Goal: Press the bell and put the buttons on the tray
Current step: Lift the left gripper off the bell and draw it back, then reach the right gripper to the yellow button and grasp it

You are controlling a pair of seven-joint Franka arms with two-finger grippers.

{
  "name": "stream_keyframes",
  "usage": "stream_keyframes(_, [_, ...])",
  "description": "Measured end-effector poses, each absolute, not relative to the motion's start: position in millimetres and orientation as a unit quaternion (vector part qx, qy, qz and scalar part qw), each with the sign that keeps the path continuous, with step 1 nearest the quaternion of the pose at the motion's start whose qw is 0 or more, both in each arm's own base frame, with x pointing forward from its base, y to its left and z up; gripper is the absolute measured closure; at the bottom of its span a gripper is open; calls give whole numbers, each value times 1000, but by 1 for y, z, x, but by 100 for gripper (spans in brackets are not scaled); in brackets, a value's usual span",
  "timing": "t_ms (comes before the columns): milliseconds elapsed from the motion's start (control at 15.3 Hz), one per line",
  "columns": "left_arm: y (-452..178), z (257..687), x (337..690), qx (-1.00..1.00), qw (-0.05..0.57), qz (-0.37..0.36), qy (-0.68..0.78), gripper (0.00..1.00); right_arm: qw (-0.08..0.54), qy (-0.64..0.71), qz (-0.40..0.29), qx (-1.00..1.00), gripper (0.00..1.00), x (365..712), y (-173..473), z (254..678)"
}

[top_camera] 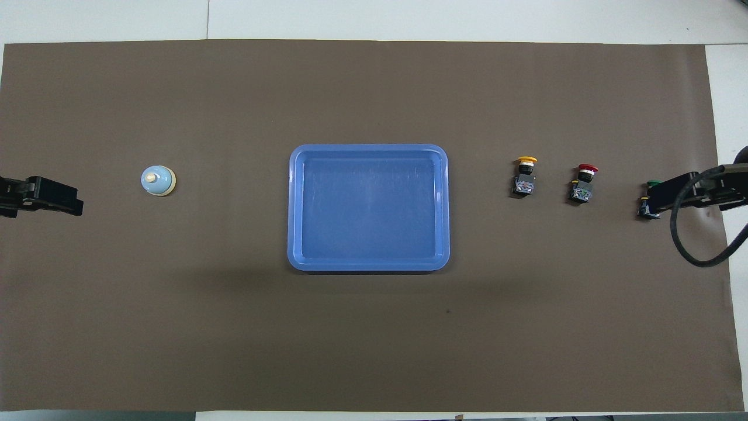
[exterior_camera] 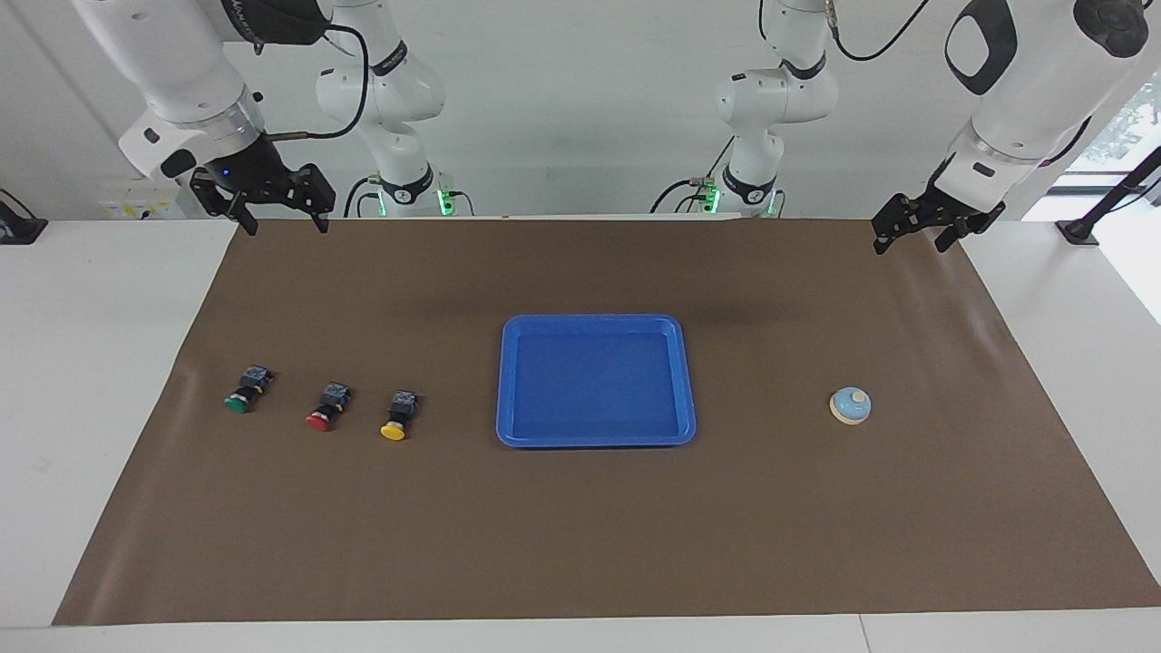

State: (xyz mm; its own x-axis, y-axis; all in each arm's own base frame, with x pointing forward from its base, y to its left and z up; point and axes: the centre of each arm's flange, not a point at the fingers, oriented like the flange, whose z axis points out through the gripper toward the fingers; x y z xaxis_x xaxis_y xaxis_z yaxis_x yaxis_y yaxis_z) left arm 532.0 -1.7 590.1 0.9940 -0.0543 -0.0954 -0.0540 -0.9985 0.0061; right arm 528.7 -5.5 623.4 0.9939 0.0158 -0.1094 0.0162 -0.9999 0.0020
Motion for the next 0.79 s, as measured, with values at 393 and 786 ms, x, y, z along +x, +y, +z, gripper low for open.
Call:
stream_keyframes(393, [-1, 594, 531, 999, 2, -45, -29, 0, 2, 10, -44, 999, 0, 531, -1, 610])
stream_keyframes(786, [6, 599, 528, 999, 2, -40, -23, 0, 5, -29, -32, 999, 0, 542, 36, 525])
